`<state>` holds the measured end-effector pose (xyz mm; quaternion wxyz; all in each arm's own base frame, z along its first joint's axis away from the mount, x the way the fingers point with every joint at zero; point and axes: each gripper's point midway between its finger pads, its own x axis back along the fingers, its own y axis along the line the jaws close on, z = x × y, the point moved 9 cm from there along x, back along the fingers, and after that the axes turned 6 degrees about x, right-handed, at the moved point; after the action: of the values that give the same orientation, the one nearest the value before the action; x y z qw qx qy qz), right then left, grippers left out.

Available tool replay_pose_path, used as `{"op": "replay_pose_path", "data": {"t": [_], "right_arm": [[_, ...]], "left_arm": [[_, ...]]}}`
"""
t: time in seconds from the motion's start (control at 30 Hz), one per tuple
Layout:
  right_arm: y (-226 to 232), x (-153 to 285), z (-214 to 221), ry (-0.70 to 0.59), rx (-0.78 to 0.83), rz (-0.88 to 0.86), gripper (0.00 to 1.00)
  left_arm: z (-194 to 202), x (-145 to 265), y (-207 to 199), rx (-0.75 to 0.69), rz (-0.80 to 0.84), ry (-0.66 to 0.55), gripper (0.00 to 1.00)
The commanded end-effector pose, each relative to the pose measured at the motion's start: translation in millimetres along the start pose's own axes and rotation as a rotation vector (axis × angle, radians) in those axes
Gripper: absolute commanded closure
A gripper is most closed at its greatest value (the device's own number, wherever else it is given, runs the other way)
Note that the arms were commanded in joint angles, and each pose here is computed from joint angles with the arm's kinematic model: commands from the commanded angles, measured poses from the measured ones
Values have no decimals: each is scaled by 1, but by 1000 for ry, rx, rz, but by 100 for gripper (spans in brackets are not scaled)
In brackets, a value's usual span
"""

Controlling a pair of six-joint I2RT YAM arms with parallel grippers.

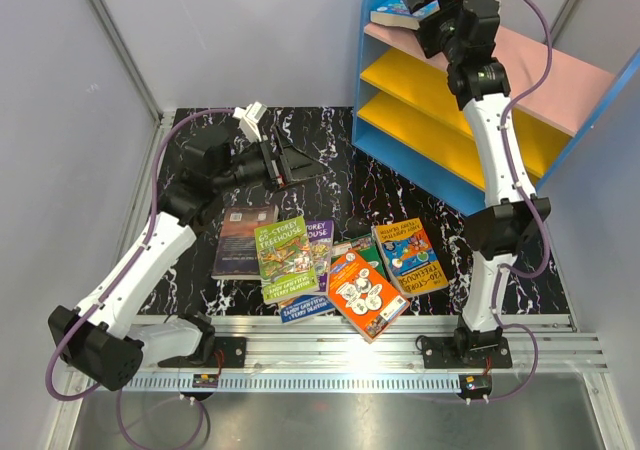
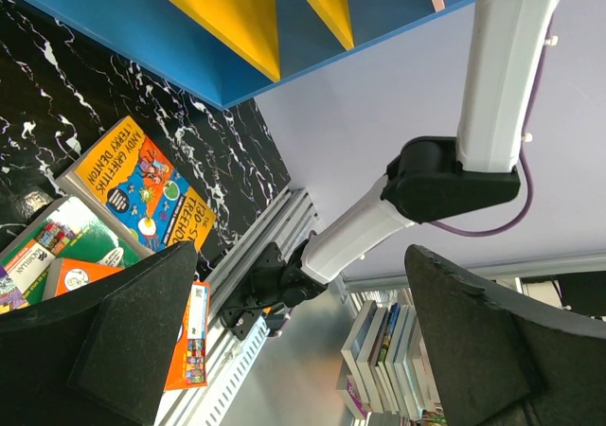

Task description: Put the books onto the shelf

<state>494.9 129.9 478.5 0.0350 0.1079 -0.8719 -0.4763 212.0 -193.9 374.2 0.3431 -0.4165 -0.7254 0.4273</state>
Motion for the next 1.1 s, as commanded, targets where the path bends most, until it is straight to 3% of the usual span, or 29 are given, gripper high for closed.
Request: {"op": "replay_pose_path", "data": {"t": [0.0, 0.37, 0.53, 0.83, 0.93, 0.97, 1.0, 1.07], "right_arm": [[15, 19, -4, 8, 28, -22, 0], [3, 67, -10, 93, 165, 250, 0], [-1, 90, -13, 112, 258, 329, 0], [24, 129, -26, 141, 350, 267, 0], [15, 142, -8, 273, 307, 265, 0], [32, 160, -6, 301, 295, 141, 0], [6, 156, 18, 400, 271, 173, 0], [19, 178, 32, 444, 265, 21, 0]], "left_arm": [[-2, 2, -6, -34, 25, -16, 1], [-4, 1, -7, -30, 15, -26, 1], [-7, 1, -1, -24, -83, -38, 1], [-5, -2, 13, -3, -148, -59, 1], [-4, -1, 19, -4, -187, -69, 1], [-3, 0, 22, -18, -208, -66, 1], [-1, 3, 31, 1, -285, -69, 1], [4, 8, 45, -12, -382, -60, 1]]}}
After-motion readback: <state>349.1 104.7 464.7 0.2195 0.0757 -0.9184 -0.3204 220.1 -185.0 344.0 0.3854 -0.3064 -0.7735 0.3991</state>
